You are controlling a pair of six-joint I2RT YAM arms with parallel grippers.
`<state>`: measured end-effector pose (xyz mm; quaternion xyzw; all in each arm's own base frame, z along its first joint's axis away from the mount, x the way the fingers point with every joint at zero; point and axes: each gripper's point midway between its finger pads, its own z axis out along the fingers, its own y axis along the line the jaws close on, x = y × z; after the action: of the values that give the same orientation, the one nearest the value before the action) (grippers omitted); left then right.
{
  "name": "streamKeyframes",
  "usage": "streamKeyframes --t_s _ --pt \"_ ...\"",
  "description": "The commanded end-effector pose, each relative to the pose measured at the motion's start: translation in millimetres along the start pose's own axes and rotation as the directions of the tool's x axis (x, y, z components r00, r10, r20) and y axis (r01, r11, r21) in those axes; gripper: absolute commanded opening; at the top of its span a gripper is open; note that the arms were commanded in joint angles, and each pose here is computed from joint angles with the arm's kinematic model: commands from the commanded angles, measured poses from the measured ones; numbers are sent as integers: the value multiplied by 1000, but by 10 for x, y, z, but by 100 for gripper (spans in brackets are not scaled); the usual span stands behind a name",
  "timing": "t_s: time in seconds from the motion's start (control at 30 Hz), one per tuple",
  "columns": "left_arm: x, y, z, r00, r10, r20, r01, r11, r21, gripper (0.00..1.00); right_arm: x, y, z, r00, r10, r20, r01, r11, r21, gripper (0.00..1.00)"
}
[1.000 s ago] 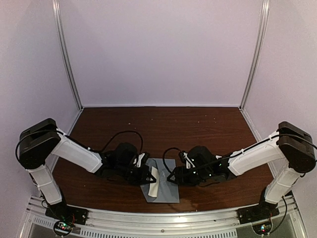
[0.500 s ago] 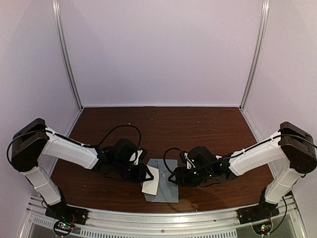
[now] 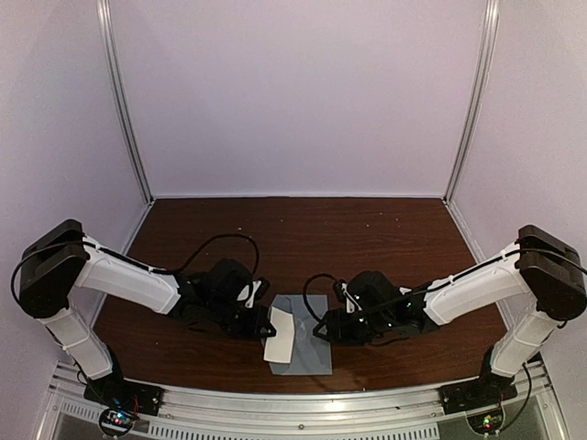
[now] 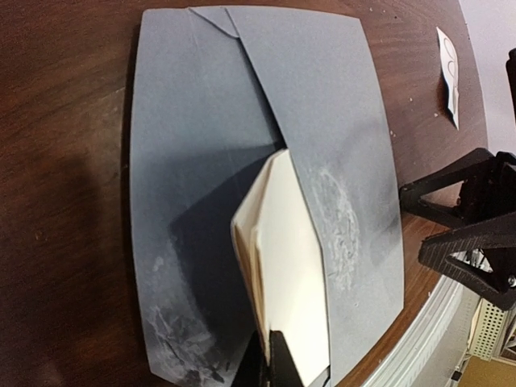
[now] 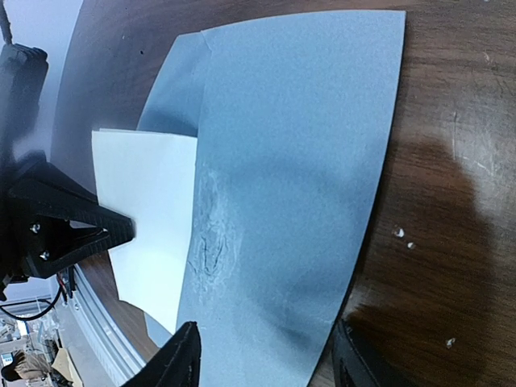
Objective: Place the letter into the envelope and seal it
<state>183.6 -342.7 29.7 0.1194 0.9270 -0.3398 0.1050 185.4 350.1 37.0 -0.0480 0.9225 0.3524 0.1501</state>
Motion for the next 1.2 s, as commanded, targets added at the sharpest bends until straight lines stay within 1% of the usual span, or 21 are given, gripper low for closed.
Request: streamKeyframes --t_s 0.0,0.33,0.5,0.8,1.07,1.17 --pt "21 -79 29 1000 -9 15 8 999 45 0 72 -74 17 1000 9 -17 -9 1000 25 54" --pt "-29 -243 98 994 -80 72 72 991 116 0 76 -63 23 1000 15 -17 -15 1000 15 51" --pt "-19 -302 162 990 -123 76 109 981 158 0 81 -68 29 1000 20 -17 -19 1000 13 51" --pt "51 -280 329 991 -124 48 115 981 156 0 93 -65 22 1000 20 -18 -19 1000 7 50" --pt "24 -304 404 995 -91 38 85 986 146 0 86 -57 17 1000 23 -14 -23 1000 2 50" --pt "-4 -296 396 997 -63 42 58 992 114 0 81 -64 9 1000 24 -11 -24 1000 7 50"
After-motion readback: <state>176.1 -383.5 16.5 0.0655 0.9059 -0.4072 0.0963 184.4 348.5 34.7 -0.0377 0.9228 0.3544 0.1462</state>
